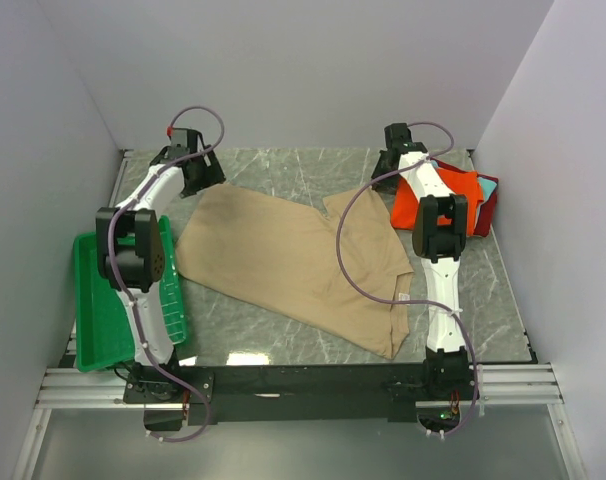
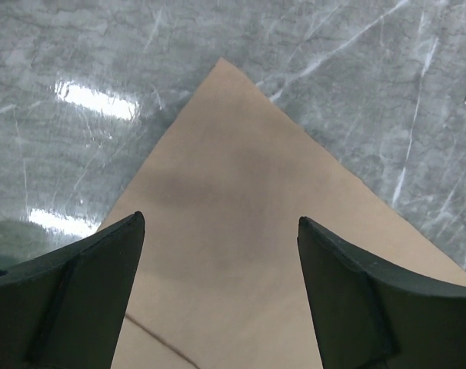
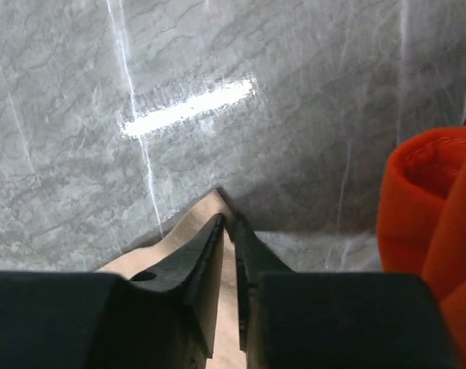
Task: Fold and stack the t-shirts
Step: Fold the tshirt
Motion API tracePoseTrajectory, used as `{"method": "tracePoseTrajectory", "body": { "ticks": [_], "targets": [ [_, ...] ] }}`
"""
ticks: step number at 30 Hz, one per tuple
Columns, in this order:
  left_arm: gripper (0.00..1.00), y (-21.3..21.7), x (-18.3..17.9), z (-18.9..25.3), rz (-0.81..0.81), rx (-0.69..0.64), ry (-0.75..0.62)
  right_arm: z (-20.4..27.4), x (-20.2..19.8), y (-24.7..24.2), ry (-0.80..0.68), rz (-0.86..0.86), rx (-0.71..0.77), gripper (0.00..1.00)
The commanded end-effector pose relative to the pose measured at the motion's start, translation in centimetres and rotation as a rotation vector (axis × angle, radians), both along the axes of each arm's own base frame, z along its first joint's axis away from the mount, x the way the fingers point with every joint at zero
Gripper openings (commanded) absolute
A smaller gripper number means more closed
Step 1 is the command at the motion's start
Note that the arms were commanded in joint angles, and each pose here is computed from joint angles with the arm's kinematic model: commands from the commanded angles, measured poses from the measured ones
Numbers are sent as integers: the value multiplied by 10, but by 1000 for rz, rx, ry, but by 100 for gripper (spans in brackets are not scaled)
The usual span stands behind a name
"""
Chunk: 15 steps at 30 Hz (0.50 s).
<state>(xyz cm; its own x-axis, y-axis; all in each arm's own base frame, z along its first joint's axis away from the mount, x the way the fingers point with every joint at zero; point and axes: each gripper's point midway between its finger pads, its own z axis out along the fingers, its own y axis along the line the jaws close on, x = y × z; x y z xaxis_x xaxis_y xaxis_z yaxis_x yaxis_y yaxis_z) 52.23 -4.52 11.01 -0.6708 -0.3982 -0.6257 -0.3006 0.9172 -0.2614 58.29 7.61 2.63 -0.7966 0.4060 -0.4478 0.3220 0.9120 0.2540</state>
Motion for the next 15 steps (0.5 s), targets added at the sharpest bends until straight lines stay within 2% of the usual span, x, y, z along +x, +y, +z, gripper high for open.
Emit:
{"method": "tracePoseTrajectory", "body": {
  "ticks": [1, 2, 5, 10, 11, 15],
  "targets": [
    [86, 7, 19, 16, 1, 36, -46, 2, 5, 2, -12, 19, 8, 17],
    [85, 8, 21, 14, 1, 45, -43, 1, 5, 2, -13, 19, 10, 16],
    [81, 11, 32, 11, 10, 68, -42, 5, 4, 1, -27, 11, 8, 0],
    [71, 23, 49, 7, 41, 127, -37, 14, -1, 0, -68, 0, 14, 0],
    [66, 25, 52, 7, 44, 130, -38, 18, -3, 0, -76, 1, 16, 0],
    [56, 25, 67, -4, 42, 120, -44, 30, -5, 1, -94, 12, 20, 0]
  ]
}}
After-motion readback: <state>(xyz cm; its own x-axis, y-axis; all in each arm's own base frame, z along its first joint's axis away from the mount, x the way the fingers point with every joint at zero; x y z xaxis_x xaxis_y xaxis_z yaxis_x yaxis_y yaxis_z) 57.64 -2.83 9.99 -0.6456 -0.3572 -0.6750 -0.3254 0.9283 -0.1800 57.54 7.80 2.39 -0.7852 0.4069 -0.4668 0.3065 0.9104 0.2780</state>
